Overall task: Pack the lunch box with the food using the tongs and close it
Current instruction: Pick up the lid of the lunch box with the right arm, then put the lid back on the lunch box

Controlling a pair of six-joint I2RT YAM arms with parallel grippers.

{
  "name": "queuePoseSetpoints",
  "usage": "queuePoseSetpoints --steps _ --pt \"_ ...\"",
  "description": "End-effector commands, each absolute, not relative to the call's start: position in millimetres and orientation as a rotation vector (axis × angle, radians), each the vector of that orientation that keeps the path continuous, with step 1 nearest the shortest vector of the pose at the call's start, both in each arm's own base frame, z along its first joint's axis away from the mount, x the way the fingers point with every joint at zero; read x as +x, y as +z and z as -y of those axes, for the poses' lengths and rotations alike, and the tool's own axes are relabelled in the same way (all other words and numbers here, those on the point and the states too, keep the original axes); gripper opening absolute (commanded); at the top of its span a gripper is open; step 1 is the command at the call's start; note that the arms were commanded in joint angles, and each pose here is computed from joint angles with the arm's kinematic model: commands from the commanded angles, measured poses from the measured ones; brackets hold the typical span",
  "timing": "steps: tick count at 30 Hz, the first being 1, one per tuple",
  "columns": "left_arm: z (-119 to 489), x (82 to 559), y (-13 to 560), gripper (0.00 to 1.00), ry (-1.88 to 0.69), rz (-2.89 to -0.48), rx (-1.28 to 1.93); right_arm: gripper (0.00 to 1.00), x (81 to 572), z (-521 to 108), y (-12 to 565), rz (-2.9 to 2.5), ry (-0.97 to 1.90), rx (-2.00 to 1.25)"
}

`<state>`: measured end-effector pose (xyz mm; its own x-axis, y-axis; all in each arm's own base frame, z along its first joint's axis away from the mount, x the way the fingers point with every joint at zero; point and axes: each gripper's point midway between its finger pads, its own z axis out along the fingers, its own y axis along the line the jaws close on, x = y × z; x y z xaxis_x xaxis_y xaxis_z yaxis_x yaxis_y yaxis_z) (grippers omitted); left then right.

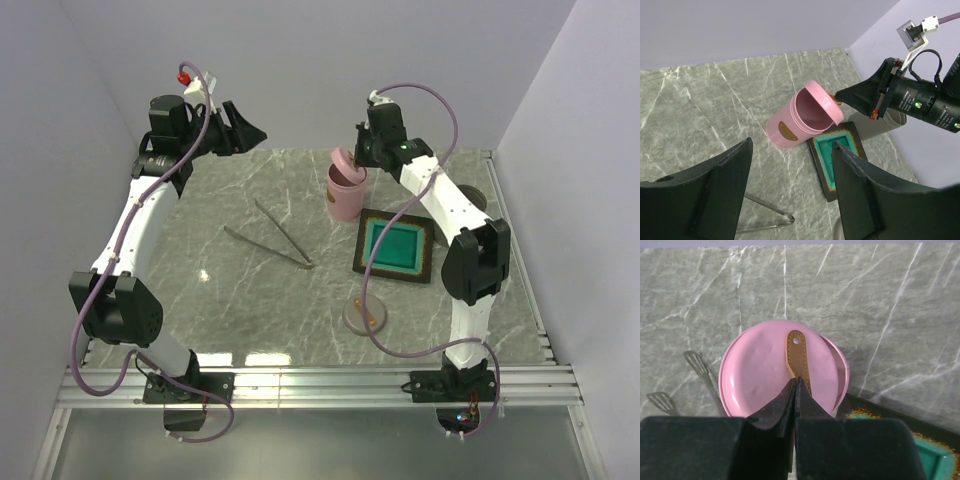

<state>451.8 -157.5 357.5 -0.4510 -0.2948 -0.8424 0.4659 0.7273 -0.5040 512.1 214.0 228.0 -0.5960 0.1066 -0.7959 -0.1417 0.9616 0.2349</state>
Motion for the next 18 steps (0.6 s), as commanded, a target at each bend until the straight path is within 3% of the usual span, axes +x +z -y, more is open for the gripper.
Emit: queuePoseSetpoints --steps 1,18 --pt "159 443 382 0.7 -0.884 -1.77 0.169 0.0 508 -207 281 -2.047 0.277 -0.073" --pt "157 441 382 0.7 -0.875 -1.77 0.171 0.0 509 -205 284 -1.968 0.071 -0.225"
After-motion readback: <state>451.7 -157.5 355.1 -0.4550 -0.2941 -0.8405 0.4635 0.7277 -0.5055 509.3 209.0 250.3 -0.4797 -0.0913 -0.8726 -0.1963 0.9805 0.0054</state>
